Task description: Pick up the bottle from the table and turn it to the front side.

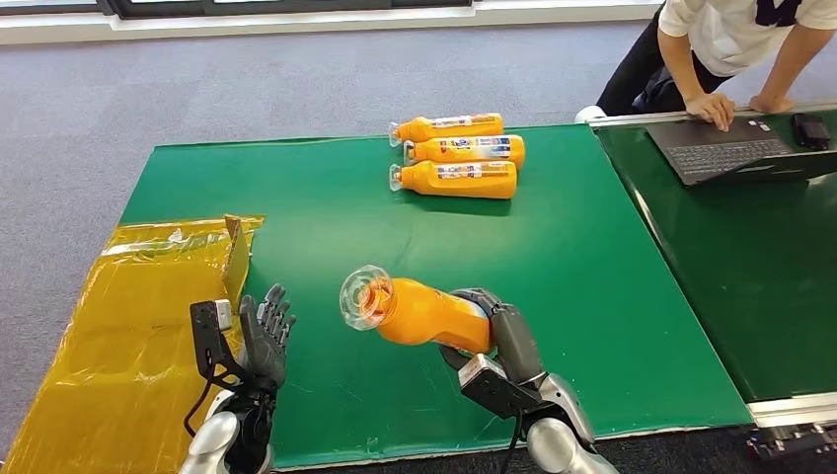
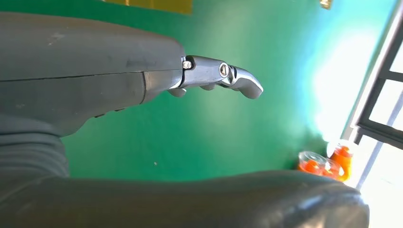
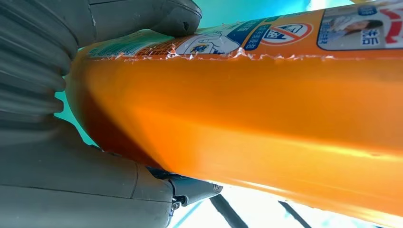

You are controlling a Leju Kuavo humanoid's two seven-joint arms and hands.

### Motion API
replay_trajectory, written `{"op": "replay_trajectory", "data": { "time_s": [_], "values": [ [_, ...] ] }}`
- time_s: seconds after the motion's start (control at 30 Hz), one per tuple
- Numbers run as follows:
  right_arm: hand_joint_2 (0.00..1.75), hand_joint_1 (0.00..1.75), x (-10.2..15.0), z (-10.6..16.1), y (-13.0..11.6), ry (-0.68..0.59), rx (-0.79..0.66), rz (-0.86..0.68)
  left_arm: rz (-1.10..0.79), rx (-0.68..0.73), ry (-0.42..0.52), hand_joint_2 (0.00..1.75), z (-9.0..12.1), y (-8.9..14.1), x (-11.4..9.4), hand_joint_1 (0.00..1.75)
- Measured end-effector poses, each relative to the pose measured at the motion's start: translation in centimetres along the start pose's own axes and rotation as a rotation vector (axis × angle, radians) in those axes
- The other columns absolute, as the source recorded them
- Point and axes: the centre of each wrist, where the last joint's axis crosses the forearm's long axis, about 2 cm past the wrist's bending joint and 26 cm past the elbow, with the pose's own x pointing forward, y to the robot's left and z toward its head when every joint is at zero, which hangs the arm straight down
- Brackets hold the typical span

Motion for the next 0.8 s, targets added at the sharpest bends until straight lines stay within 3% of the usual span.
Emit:
{"op": "replay_trajectory", "data": {
  "time_s": [0.07, 0.2, 0.57, 0.67, 0.8],
  "values": [
    [1.75, 1.75, 2.3, -0.2, 1.6, -0.051, -0.134, -0.084, -0.027, -0.001, -0.054, 0.00, -0.1, -1.0, 0.4, 0.00],
    [1.75, 1.75, 3.3, -0.1, 2.0, -0.061, -0.203, -0.133, -0.031, -0.030, -0.074, 0.00, -0.2, -1.8, 0.4, 0.00],
    [1.75, 1.75, 4.0, 1.4, 2.7, -0.031, -0.248, -0.215, -0.018, -0.115, -0.103, 0.00, -0.2, -3.7, 0.3, 0.00],
    [1.75, 1.75, 4.0, 1.7, 3.0, -0.026, -0.237, -0.310, -0.058, -0.113, -0.148, 0.00, -0.2, -4.1, 0.4, 0.00],
    [1.75, 1.75, 4.0, 2.4, 3.7, -0.033, -0.222, -0.488, -0.175, -0.094, -0.263, 1.75, -0.4, -5.3, 0.8, 0.00]
  ]
}}
